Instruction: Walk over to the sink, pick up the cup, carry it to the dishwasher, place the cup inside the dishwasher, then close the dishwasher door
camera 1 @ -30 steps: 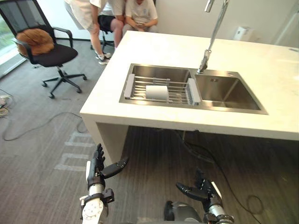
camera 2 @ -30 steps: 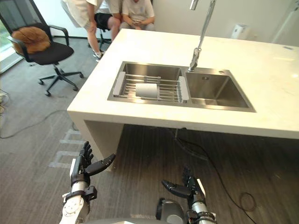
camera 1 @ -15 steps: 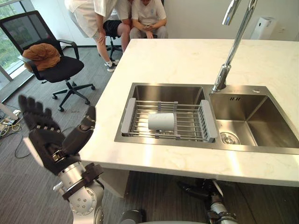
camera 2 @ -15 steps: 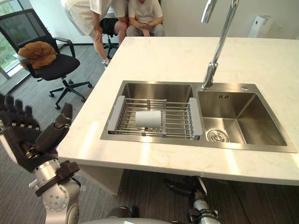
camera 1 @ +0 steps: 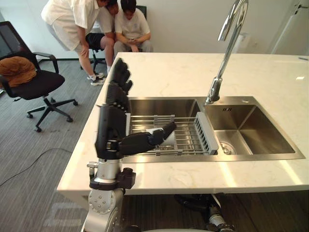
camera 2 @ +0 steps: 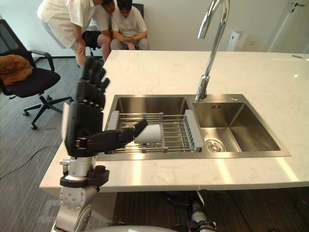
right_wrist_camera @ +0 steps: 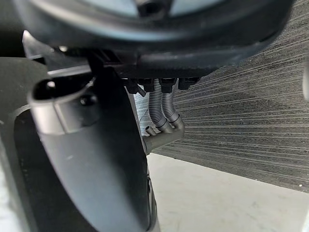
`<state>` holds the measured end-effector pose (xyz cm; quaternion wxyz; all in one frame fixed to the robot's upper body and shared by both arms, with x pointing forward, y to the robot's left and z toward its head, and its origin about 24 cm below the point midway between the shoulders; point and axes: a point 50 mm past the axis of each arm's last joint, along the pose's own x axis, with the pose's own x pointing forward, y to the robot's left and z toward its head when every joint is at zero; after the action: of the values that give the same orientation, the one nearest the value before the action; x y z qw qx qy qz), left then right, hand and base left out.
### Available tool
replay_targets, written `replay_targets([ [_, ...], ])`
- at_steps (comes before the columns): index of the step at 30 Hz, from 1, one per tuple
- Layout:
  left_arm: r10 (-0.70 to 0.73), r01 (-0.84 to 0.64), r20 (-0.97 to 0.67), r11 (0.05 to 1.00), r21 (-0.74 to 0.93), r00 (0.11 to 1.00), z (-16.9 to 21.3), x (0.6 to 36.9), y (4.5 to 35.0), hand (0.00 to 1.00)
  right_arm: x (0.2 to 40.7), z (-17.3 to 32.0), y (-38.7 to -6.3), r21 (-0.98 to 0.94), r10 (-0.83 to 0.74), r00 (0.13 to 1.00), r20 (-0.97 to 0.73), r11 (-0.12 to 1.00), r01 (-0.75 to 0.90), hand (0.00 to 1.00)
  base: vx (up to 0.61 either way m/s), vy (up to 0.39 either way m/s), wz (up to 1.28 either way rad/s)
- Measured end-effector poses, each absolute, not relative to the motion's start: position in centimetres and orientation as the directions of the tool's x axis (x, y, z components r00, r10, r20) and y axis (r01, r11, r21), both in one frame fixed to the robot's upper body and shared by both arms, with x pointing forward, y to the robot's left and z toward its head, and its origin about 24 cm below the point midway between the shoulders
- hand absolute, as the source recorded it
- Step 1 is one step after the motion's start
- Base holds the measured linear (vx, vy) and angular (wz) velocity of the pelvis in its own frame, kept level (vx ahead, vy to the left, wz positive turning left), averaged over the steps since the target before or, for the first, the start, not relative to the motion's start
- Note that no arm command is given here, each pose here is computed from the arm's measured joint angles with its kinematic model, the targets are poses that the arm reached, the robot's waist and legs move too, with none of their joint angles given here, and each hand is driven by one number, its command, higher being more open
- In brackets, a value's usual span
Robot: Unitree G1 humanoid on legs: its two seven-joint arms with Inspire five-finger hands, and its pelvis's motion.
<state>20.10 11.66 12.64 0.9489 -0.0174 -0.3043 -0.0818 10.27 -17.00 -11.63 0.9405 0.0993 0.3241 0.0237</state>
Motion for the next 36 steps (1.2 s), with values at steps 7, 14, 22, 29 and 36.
replay_targets([
  [7, -0.224, 0.186, 0.395, 0.974, 0.133, 0.891, 9.1, 21.5, 10.7, 1.00, 10.2, -11.7, -17.6, 0.195, 0.111, 0.788, -0.606, 0.981, 0.012, 1.00, 0.08, -0.114, -0.17],
  [14, -0.276, 0.184, 0.302, 0.937, 0.298, 0.912, 8.1, 21.9, 10.7, 1.00, 9.4, -12.3, -19.3, 0.159, 0.053, 0.764, -0.643, 0.985, 0.065, 1.00, 0.00, -0.017, -0.07],
  [22, -0.239, 0.163, 0.109, 0.871, 0.464, 0.965, 4.5, 22.6, 12.0, 1.00, 9.1, -12.9, -19.2, 0.174, 0.080, 0.728, -0.681, 0.983, 0.054, 1.00, -0.06, 0.017, 0.05],
  [29, -0.180, 0.127, 0.045, 0.830, 0.543, 0.983, 3.3, 22.9, 13.3, 1.00, 7.8, -13.6, -19.3, 0.186, 0.085, 0.686, -0.722, 0.980, 0.075, 1.00, -0.06, -0.009, 0.09],
  [36, -0.146, 0.077, 0.065, 0.792, 0.605, 0.987, 3.6, 24.2, 13.8, 1.00, 7.8, -13.5, -19.4, 0.204, 0.088, 0.690, -0.718, 0.975, 0.087, 1.00, 0.02, 0.000, -0.01],
])
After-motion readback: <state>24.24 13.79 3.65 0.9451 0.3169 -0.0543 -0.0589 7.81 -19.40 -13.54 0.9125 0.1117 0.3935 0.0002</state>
